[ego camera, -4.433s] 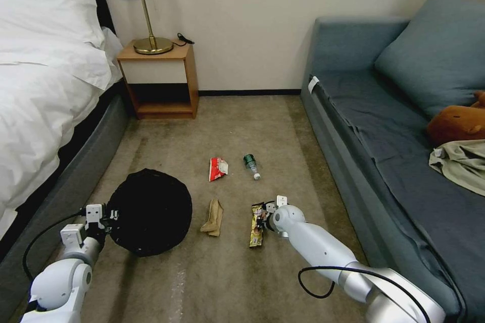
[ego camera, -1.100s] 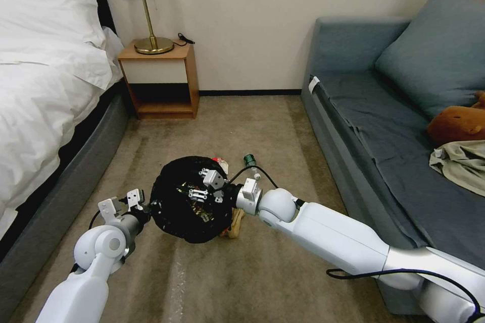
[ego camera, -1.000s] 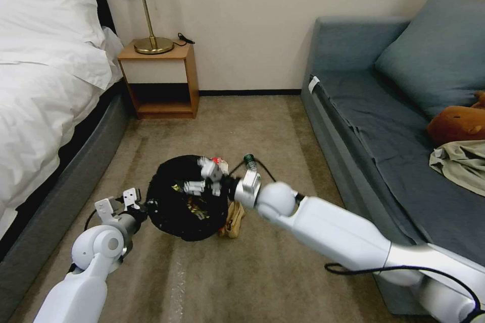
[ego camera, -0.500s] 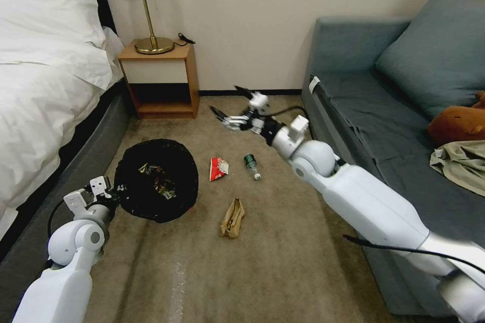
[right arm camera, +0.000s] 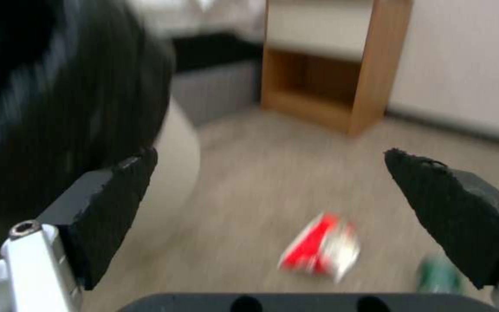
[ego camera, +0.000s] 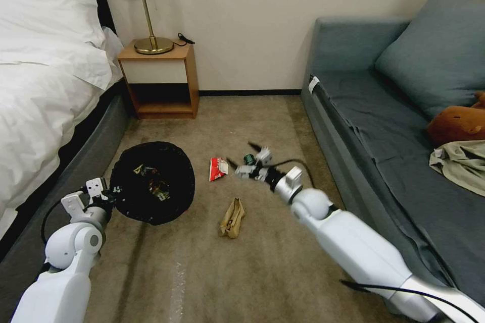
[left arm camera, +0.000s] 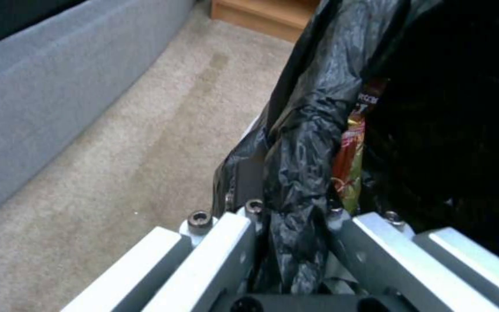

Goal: Pick up the trash bin, then pick up the garbage on the floor and place it into the trash bin.

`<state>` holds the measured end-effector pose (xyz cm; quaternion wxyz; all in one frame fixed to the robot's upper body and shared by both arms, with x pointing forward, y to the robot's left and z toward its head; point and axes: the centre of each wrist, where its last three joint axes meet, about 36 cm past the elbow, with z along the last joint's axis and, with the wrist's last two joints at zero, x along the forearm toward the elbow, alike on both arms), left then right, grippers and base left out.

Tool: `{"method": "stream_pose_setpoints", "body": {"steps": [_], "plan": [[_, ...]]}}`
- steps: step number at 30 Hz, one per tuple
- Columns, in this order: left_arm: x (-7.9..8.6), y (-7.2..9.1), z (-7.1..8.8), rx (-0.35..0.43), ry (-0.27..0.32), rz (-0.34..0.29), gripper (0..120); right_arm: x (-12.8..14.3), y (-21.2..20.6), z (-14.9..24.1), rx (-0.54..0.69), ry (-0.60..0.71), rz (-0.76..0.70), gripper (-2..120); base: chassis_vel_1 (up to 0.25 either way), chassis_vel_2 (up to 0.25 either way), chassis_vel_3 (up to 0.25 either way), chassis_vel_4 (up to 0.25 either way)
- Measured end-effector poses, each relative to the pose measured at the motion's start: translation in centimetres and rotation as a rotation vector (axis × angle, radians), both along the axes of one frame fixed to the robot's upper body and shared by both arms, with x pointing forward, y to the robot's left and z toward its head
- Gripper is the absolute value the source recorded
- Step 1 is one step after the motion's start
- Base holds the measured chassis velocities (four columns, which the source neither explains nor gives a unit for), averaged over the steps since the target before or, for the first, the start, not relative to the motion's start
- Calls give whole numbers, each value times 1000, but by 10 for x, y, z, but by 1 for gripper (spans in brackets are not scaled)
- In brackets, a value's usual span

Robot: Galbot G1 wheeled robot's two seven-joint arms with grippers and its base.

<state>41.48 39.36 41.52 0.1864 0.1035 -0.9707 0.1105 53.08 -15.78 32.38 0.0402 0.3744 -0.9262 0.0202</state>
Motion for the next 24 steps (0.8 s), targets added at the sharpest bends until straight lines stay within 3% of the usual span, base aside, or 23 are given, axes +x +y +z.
{"method": "stream_pose_setpoints", "body": {"steps": [5,11,18,24], "plan": [[1,2,3,18,-10,-2,0,-8,30,-22,-90,264,-67,100,0,0,0,0],[0,0,4,21,-19,-27,0,-1,55,-30,-172,488,-78,100,0,0,0,0],[-6,-2,-1,23,-15,-52,0,32,63,-45,-222,569,-89,100,0,0,0,0],[-9,-5,-3,26,-17,-65,0,69,36,-59,-293,569,-86,100,0,0,0,0]]}}
